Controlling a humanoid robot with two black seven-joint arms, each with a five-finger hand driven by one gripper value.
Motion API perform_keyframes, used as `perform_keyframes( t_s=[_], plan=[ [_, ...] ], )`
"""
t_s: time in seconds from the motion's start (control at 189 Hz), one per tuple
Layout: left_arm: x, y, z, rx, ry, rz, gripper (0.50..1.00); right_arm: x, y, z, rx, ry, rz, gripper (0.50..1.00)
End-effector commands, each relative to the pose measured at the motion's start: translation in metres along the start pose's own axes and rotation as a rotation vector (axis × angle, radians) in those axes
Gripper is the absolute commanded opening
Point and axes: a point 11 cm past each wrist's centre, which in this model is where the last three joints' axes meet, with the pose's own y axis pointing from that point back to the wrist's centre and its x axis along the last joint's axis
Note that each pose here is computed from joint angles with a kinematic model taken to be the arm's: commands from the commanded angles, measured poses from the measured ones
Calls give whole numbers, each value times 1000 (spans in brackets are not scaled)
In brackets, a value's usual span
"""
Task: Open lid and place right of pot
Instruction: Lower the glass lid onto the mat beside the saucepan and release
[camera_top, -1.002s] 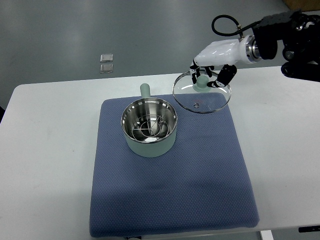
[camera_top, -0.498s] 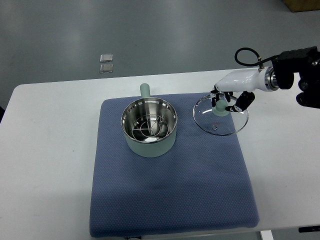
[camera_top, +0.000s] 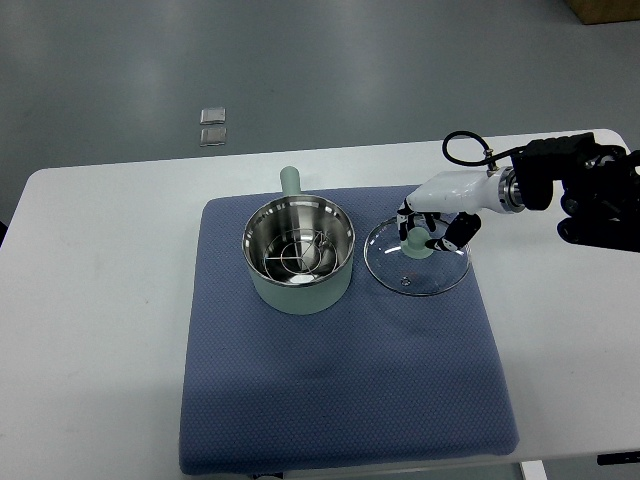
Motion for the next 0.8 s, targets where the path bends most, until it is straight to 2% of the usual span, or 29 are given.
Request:
perform_keyframes(
  t_s=[0.0, 0.387, 0.684, 0.689, 0.694, 0.7, 0.705, 0.71, 0.716, 0.721, 0.726, 0.732, 0.742, 0.779, 0.795],
  plan=[
    [0, 0, 0, 0, 0, 0, 1000, -4, -6, -5, 6, -2, 3, 500],
    [0, 0, 1, -2, 0, 0, 1000, -21, -21, -10, 16, -41, 1, 500],
    [0, 0, 0, 0, 0, 0, 1000, -28, -22, -9, 15, -56, -4, 500],
    [0, 0, 0, 0, 0, 1, 1000, -27, -22, -9, 15, -56, -3, 533],
    [0, 0, 0, 0, 0, 1, 1000, -27, -22, -9, 15, -56, -3, 533],
    [0, 0, 0, 0, 0, 0, 1000, -27, -22, -9, 16, -55, -1, 578],
    [0, 0, 0, 0, 0, 0, 1000, -27, -22, -9, 16, -55, -1, 578],
    [0, 0, 0, 0, 0, 0, 1000, -27, -22, -9, 16, -55, 0, 621],
    [0, 0, 0, 0, 0, 0, 1000, -27, -22, -9, 16, -55, 0, 621],
    [0, 0, 0, 0, 0, 0, 1000, -27, -22, -8, 15, -55, 2, 653],
    [0, 0, 0, 0, 0, 0, 1000, -27, -22, -8, 15, -55, 2, 654],
    [0, 0, 0, 0, 0, 0, 1000, -26, -22, -9, 15, -55, 7, 678],
    [0, 0, 0, 0, 0, 0, 1000, -26, -22, -9, 15, -55, 7, 678],
    [0, 0, 0, 0, 0, 0, 1000, -26, -22, -9, 16, -55, 15, 735],
    [0, 0, 0, 0, 0, 0, 1000, -26, -22, -9, 16, -55, 15, 735]
  ],
)
